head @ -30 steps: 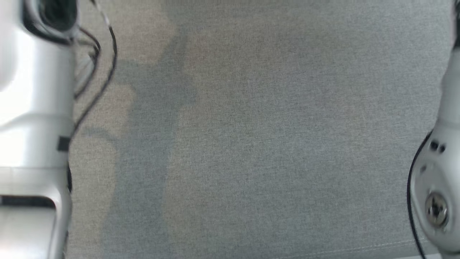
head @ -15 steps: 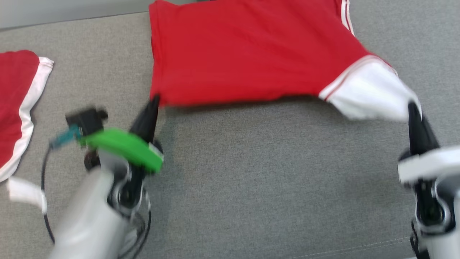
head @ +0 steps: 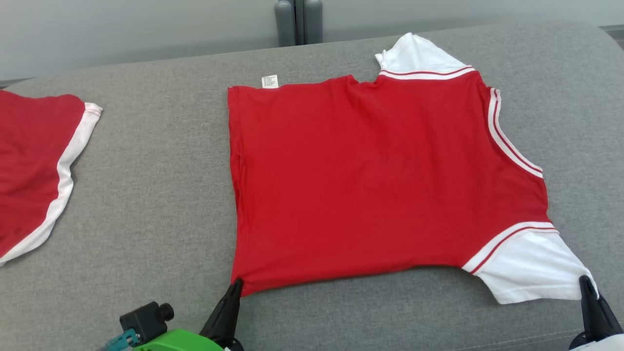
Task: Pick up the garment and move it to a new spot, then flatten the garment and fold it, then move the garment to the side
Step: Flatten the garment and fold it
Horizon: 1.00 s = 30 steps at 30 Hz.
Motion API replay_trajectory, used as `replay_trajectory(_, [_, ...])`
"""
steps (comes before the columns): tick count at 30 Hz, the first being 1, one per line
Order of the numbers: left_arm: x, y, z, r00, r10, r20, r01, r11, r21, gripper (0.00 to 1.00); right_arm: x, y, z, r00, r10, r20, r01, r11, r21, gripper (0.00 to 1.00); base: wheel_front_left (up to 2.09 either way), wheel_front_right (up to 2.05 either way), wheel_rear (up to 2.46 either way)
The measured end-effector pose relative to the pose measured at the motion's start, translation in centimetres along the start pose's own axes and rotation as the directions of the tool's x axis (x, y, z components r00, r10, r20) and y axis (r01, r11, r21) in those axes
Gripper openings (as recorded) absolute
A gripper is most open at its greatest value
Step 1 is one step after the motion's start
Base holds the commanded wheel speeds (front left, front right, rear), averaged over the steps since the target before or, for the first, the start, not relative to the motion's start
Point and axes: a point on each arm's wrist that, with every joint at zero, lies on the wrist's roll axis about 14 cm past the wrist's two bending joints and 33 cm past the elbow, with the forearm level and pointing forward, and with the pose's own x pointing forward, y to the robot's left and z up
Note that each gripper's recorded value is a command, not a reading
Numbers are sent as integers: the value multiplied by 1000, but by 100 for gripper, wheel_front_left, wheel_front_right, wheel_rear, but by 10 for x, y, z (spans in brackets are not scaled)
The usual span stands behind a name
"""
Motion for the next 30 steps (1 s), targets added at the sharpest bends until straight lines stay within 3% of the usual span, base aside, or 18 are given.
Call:
replay_trajectory(7, [18,-10,9,998,25,-61,-32,994,-109,0,36,25,15,998,68,6,-68,996,-57,0,0,0,0])
replay_trajectory(17, [59,-32,52,990,8,-138,-31,986,-165,0,93,69,53,984,176,-18,-176,957,-230,0,0,0,0])
replay_trajectory(27, [99,-13,55,968,91,-235,-119,987,-109,0,146,94,41,978,187,-96,-208,919,-335,0,0,0,0])
replay_trajectory(28, [102,-11,54,967,96,-237,-123,987,-100,7,150,94,38,978,180,-105,-206,916,-344,0,0,0,0])
replay_trajectory(29, [104,-9,54,966,101,-239,-128,987,-99,46,152,92,37,980,173,-99,-197,914,-356,41,0,0,0])
replay_trajectory(30, [106,-7,54,966,104,-237,-130,987,-99,78,155,91,37,982,165,-90,-187,911,-367,100,0,0,0])
